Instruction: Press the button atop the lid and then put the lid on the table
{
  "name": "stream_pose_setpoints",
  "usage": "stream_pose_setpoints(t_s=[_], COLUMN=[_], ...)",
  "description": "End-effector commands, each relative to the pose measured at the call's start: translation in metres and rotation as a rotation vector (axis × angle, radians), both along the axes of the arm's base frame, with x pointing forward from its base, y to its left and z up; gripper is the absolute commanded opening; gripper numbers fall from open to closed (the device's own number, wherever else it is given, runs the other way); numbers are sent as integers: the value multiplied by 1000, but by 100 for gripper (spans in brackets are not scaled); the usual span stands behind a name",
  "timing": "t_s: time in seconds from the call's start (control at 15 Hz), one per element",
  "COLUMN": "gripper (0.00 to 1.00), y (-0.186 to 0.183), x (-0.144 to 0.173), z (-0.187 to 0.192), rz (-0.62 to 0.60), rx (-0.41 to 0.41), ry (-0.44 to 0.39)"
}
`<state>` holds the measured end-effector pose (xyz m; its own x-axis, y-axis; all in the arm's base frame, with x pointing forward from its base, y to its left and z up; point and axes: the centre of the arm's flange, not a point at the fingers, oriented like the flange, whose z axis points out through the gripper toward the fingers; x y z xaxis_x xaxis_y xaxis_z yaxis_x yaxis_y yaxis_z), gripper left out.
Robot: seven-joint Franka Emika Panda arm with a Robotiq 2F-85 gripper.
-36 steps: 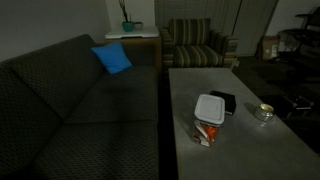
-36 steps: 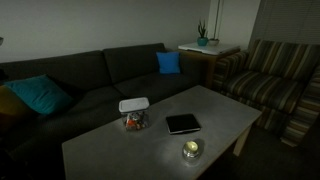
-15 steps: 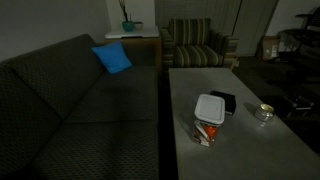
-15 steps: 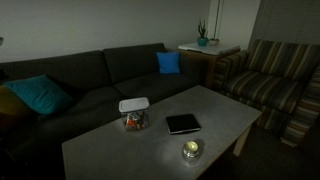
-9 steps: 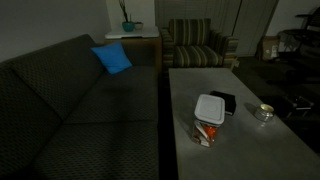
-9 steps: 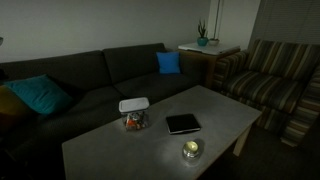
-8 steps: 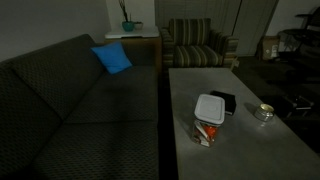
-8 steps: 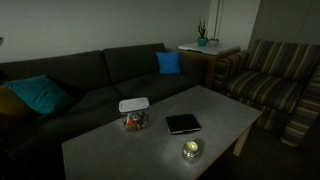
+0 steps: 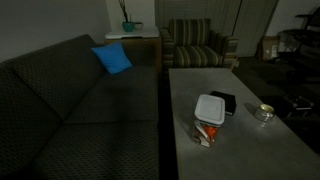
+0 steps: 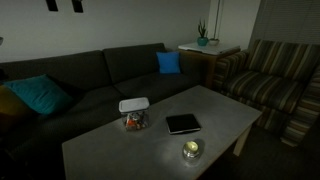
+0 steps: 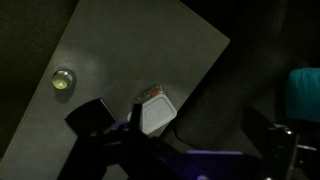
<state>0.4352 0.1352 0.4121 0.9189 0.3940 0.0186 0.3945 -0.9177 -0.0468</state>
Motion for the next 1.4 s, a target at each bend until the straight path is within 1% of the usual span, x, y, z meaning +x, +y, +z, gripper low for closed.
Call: stream_pose_setpoints(t_s=[0.0, 0.27, 0.73, 1.0, 1.33], gripper=[100, 100, 100, 100, 100], y=[0, -1, -1, 2, 14], x=[0, -1, -1, 13, 42], z=[-2, 5, 6, 5, -6], rz=[0, -1, -1, 0, 9], rx=[-1, 2, 2, 22, 59], ry=[5, -10, -11, -33, -106])
